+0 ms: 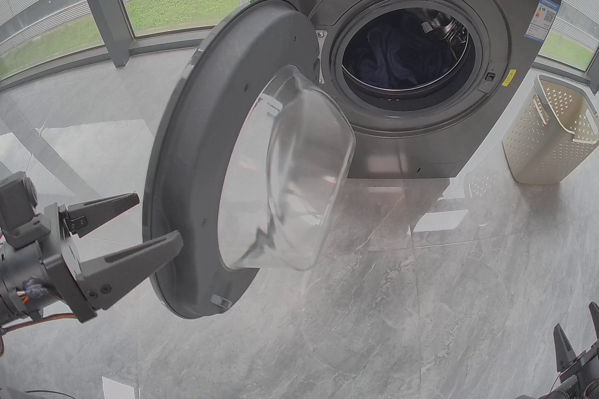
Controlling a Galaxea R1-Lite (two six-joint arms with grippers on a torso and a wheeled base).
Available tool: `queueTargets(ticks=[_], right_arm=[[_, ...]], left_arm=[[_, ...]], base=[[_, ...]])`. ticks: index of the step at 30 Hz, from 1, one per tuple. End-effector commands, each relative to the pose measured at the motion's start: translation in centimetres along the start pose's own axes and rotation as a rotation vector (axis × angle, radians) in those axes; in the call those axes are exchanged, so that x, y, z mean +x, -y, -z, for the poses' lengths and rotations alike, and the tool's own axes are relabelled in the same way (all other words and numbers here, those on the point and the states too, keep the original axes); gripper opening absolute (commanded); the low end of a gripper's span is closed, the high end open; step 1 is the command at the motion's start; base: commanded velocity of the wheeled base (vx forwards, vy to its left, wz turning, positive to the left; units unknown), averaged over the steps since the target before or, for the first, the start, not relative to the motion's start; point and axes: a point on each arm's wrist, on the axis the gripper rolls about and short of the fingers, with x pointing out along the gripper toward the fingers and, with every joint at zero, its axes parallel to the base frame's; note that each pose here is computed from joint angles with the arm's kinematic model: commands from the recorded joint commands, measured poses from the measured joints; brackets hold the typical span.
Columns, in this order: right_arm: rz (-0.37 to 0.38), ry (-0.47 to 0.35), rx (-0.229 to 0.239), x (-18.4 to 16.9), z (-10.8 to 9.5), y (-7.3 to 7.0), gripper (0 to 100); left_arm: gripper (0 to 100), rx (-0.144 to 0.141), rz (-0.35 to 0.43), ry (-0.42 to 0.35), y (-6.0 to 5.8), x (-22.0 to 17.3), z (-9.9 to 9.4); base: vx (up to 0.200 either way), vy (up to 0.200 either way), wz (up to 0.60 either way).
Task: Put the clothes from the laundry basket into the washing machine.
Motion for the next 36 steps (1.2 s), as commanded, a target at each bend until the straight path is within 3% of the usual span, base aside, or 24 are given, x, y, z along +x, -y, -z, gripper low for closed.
queueTargets(ticks=[1,7,15,24,32,36], right_arm=[[0.0,-0.008,-0.001,0.1,0.5,0.0,100],[-0.002,-0.008,-0.001,0.1,0.5,0.0,100],[-0.003,-0.008,-0.001,0.1,0.5,0.0,100],[-0.005,-0.007,-0.001,0.1,0.5,0.0,100],[-0.005,-0.007,0.0,0.1,0.5,0.0,100],[-0.005,-0.007,0.0,0.1,0.5,0.0,100]], left_arm=[[100,0.011,0.016,0.061,0.6,-1.5,-0.7],[100,0.022,-0.087,0.096,-0.1,-1.5,-1.2],[100,0.018,-0.158,0.041,-1.6,0.4,-0.9],[100,0.043,-0.132,0.003,-2.0,3.1,-0.3],[100,0.045,-0.008,-0.025,0.0,6.5,-0.7],[100,0.047,-0.001,-0.043,0.2,8.8,-0.5]], base=[[0.0,0.0,0.0],[0.0,0.0,0.0],[0.0,0.0,0.0],[0.0,0.0,0.0],[0.0,0.0,0.0],[0.0,0.0,0.0]])
